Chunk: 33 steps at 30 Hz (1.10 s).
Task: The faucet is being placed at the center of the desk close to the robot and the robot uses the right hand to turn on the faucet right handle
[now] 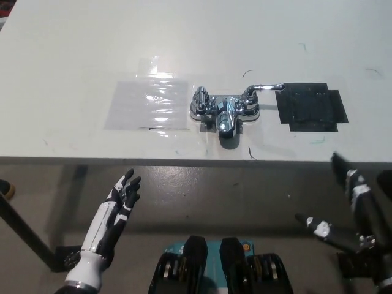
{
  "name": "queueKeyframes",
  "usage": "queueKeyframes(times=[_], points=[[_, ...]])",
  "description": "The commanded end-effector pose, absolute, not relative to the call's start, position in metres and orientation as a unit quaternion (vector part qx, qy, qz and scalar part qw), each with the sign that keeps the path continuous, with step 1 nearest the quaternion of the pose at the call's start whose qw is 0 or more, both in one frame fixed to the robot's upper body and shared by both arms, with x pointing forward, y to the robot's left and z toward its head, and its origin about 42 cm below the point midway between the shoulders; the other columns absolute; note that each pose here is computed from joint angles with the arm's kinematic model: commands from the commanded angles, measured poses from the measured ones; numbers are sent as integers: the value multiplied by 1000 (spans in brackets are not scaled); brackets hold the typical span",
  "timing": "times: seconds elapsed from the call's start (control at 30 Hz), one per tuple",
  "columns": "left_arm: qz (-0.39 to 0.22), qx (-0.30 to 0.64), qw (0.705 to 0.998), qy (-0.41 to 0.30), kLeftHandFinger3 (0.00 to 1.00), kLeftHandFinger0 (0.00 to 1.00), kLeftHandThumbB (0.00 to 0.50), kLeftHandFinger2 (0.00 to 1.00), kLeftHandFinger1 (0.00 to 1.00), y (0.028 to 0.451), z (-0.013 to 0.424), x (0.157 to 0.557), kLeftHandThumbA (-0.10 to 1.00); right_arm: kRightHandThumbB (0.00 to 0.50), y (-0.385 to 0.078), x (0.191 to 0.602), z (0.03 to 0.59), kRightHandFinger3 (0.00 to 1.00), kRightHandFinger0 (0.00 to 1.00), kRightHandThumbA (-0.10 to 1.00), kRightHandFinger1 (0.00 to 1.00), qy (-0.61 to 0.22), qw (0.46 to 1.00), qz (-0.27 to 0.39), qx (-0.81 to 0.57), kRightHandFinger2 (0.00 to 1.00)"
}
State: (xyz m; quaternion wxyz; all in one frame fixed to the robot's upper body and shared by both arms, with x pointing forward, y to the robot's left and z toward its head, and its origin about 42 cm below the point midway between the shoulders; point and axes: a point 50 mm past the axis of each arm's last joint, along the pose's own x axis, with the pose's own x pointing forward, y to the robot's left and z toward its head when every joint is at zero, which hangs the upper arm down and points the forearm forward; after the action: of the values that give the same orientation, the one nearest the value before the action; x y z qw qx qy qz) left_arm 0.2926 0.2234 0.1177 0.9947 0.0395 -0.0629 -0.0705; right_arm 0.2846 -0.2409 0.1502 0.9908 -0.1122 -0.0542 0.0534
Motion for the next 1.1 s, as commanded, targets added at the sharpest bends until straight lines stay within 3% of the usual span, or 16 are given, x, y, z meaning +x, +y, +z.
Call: queueKeyframes(times=[0.0, 0.03, 0.17, 0.27, 0.5, 0.6, 1.07], points=[[-91, 46, 990, -101, 1000, 1000, 86, 1000, 1000, 225, 132, 286, 847, 180, -239, 282, 121, 1000, 1000, 857, 1000, -127, 991, 4, -32, 1000], [-92, 46, 990, -99, 1000, 1000, 80, 1000, 1000, 226, 131, 285, 851, 146, -238, 281, 117, 1000, 1000, 852, 1000, -122, 992, 5, -41, 1000], [-90, 41, 991, -94, 1000, 1000, 84, 1000, 1000, 227, 128, 280, 849, 153, -236, 282, 103, 1000, 1000, 846, 1000, -94, 995, 15, -43, 1000], [-87, 40, 991, -91, 1000, 1000, 93, 1000, 1000, 228, 127, 279, 848, 195, -236, 283, 97, 1000, 1000, 901, 1000, -88, 995, 21, -44, 1000], [-83, 49, 992, -87, 1000, 1000, 142, 1000, 1000, 233, 120, 279, 874, 148, -234, 280, 94, 1000, 1000, 897, 1000, -61, 995, 36, -71, 1000], [-82, 45, 992, -80, 1000, 1000, 149, 1000, 1000, 236, 117, 274, 882, 155, -232, 276, 91, 1000, 1000, 891, 1000, -54, 995, 42, -70, 1000], [-78, 46, 993, -74, 1000, 1000, 138, 1000, 1000, 236, 113, 268, 860, 133, -229, 271, 93, 1000, 1000, 877, 1000, -46, 994, 52, -84, 1000]])
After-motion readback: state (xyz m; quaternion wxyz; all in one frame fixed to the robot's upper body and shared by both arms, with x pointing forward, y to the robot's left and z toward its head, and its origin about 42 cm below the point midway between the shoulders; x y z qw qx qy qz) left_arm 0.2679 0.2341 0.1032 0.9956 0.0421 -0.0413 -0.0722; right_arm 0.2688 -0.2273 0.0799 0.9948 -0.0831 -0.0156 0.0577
